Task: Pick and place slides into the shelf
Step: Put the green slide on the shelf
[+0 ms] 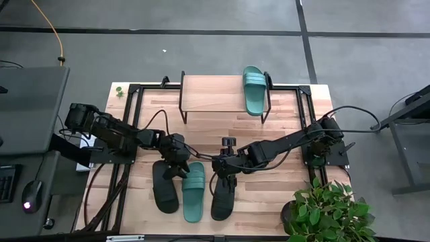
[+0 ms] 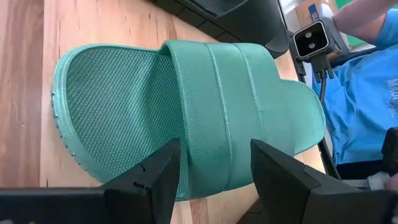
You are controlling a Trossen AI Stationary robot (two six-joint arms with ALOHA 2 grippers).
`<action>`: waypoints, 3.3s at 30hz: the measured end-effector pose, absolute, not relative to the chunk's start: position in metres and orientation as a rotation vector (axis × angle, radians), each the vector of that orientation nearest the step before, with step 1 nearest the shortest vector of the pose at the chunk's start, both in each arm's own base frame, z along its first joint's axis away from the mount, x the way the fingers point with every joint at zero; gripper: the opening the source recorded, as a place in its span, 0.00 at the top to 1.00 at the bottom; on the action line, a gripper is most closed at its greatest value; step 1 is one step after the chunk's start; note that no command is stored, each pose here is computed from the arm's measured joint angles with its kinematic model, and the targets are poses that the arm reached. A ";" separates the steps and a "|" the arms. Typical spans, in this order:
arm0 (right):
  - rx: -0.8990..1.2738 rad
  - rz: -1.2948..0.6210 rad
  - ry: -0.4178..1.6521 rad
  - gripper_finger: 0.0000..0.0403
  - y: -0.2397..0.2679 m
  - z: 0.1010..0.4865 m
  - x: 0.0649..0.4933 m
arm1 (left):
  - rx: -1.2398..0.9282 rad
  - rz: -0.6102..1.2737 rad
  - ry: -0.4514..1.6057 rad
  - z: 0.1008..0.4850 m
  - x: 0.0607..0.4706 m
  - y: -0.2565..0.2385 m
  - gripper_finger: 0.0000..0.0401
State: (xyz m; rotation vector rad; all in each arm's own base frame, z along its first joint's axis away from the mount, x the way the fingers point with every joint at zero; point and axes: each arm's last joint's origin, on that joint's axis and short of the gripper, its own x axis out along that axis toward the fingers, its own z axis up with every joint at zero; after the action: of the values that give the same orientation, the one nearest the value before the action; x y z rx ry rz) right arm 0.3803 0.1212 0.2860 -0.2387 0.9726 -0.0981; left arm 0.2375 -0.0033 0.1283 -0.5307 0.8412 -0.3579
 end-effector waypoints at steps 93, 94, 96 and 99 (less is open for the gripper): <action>-0.694 -0.144 0.756 0.65 0.177 0.298 0.367 | -0.320 -0.297 0.653 0.219 0.224 0.000 0.99; -0.712 -0.152 0.748 0.65 0.179 0.299 0.367 | -0.311 -0.288 0.628 0.224 0.222 0.000 0.99; -0.739 -0.168 0.729 0.65 0.182 0.300 0.366 | -0.296 -0.270 0.586 0.233 0.216 0.000 0.99; -0.782 -0.196 0.712 0.65 0.186 0.302 0.365 | -0.274 -0.239 0.522 0.245 0.209 0.001 0.99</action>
State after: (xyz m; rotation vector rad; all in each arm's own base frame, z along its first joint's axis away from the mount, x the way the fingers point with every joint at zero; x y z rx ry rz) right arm 0.3647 0.1860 0.3017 -0.7824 0.7122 -0.1956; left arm 0.2090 0.0012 0.2449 -0.2738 0.5217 -0.2385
